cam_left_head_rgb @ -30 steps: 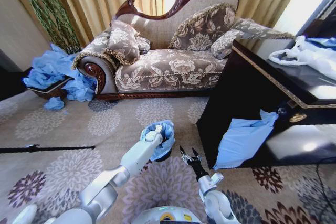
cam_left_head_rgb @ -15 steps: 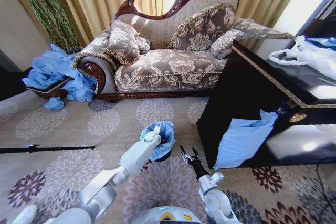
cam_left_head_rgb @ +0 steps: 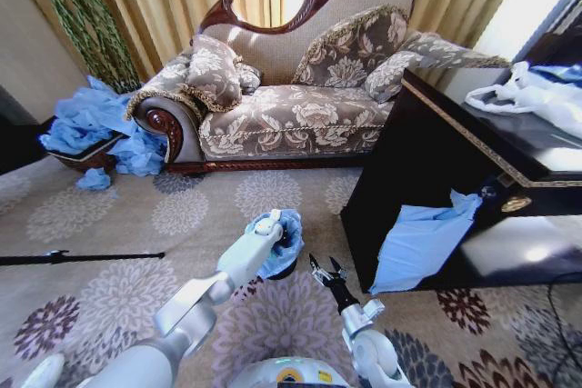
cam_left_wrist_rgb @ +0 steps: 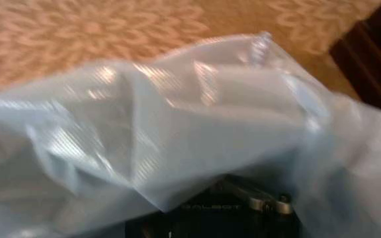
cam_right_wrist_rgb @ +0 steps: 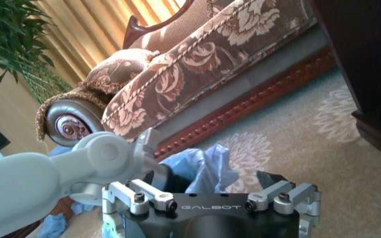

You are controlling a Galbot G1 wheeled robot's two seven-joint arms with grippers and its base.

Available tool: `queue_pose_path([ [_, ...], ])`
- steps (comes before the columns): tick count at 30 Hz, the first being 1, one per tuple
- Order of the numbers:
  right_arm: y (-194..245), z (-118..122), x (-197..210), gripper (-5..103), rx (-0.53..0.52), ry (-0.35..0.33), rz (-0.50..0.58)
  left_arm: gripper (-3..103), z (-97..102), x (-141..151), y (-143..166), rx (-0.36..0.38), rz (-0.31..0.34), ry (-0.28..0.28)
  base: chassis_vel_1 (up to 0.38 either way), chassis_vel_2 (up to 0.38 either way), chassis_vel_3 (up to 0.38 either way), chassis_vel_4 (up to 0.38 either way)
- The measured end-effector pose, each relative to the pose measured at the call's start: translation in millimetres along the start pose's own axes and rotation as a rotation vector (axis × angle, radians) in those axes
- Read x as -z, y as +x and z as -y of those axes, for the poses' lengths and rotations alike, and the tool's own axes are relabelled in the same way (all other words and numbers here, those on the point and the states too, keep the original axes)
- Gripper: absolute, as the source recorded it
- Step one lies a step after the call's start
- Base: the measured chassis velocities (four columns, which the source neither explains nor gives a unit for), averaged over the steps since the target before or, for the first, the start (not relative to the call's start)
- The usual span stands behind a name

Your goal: Place a garbage bag over the trash bin.

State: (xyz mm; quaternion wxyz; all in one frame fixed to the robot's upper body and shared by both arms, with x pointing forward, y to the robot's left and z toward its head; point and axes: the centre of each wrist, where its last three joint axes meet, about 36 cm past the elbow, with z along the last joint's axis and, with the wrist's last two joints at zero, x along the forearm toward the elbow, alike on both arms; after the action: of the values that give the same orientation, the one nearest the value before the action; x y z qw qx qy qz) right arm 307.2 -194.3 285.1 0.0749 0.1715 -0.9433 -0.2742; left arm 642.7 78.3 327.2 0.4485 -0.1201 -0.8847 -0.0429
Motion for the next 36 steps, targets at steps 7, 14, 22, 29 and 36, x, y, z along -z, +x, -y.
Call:
queue_pose_path([
  [7,4.8,0.0,2.1,100,-0.003,0.003,0.004,0,27.8,-22.6,-5.0,-0.024,-0.032,-0.020,0.000,0.000,0.000,0.000],
  [14,6.3,-0.7,2.0,100,-0.004,0.002,0.012,0,14.9,-39.2,-3.4,0.035,-0.059,-0.021,0.000,0.000,0.000,0.000],
  [22,4.0,-3.9,-1.5,100,0.004,-0.003,0.009,0,-16.4,-41.8,2.0,0.091,-0.069,-0.004,0.000,0.000,0.000,0.000],
  [29,1.1,-5.5,-1.0,100,0.008,-0.003,0.011,0,-32.5,-47.3,7.4,0.113,-0.089,0.000,0.000,0.000,0.000,0.000],
  [36,0.7,-8.7,-1.6,100,0.006,-0.005,0.015,0,-34.9,-48.6,11.6,0.104,-0.090,0.002,0.000,0.000,0.000,0.000],
])
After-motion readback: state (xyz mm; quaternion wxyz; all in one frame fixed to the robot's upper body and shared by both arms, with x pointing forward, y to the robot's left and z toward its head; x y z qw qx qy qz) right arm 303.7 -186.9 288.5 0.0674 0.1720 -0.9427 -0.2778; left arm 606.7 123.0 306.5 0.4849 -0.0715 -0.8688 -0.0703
